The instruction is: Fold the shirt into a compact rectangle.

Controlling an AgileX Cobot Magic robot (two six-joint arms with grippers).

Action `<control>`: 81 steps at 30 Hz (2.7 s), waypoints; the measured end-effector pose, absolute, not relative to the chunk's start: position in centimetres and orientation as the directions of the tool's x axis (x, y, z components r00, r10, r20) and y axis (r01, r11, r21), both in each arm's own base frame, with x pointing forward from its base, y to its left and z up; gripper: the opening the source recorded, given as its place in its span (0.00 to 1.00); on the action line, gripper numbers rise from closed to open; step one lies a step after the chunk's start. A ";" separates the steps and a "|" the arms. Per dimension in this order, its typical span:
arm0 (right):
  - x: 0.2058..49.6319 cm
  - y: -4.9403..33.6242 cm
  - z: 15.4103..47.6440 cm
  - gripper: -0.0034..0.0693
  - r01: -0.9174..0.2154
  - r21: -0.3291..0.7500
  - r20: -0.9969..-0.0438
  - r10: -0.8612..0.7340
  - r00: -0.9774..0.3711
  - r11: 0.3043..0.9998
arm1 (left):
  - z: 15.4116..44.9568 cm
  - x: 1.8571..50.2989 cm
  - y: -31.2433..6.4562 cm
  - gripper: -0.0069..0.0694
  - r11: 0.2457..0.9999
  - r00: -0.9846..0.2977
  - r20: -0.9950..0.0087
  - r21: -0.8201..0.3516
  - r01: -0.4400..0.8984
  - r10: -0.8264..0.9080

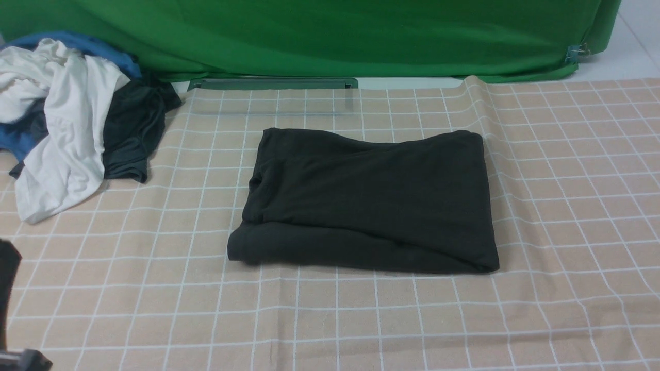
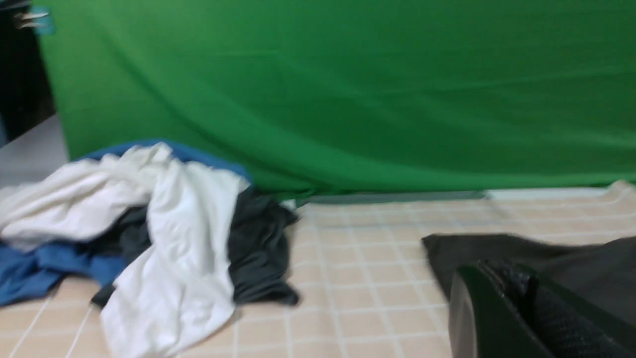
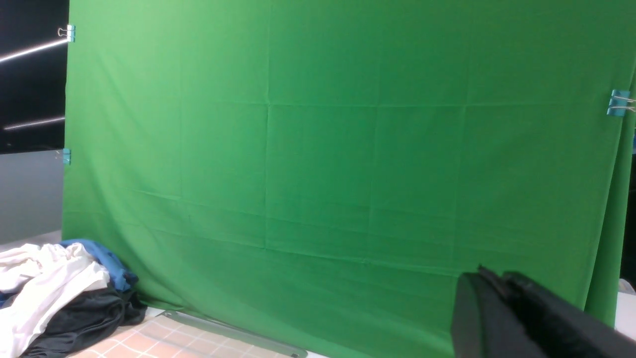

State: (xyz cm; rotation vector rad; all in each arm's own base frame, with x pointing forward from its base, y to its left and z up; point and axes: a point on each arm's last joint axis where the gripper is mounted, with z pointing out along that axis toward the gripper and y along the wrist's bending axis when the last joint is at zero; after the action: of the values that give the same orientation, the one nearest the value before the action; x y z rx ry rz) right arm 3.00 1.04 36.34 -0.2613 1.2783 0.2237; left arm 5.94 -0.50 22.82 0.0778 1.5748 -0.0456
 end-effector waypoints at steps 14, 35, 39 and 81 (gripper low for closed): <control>3.0 1.0 36.3 0.20 -0.308 -0.068 -0.962 0.020 0.274 0.949 | 19.0 5.6 -0.2 0.11 0.998 -0.150 -0.987 0.044 0.038 0.049; 3.0 1.0 36.3 0.27 -0.308 -0.068 -0.962 0.019 0.273 0.949 | 18.9 5.6 -0.2 0.11 0.998 -0.156 -0.986 0.051 0.039 0.056; 3.3 1.1 35.3 0.29 -0.302 -0.069 -0.971 0.006 0.240 0.951 | 18.9 5.6 -0.2 0.11 0.998 -0.156 -0.986 0.051 0.039 0.056; 5.6 -0.1 18.9 0.37 0.005 -0.074 -0.985 -0.072 -0.154 0.997 | 18.9 5.6 -0.2 0.12 0.998 -0.160 -0.985 0.054 0.039 0.060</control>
State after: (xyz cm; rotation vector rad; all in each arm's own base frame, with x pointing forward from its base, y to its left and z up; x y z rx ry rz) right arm 5.57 -0.09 18.95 -0.0504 1.7247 -0.0675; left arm 5.55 -0.23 18.88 0.0738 1.7316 0.0186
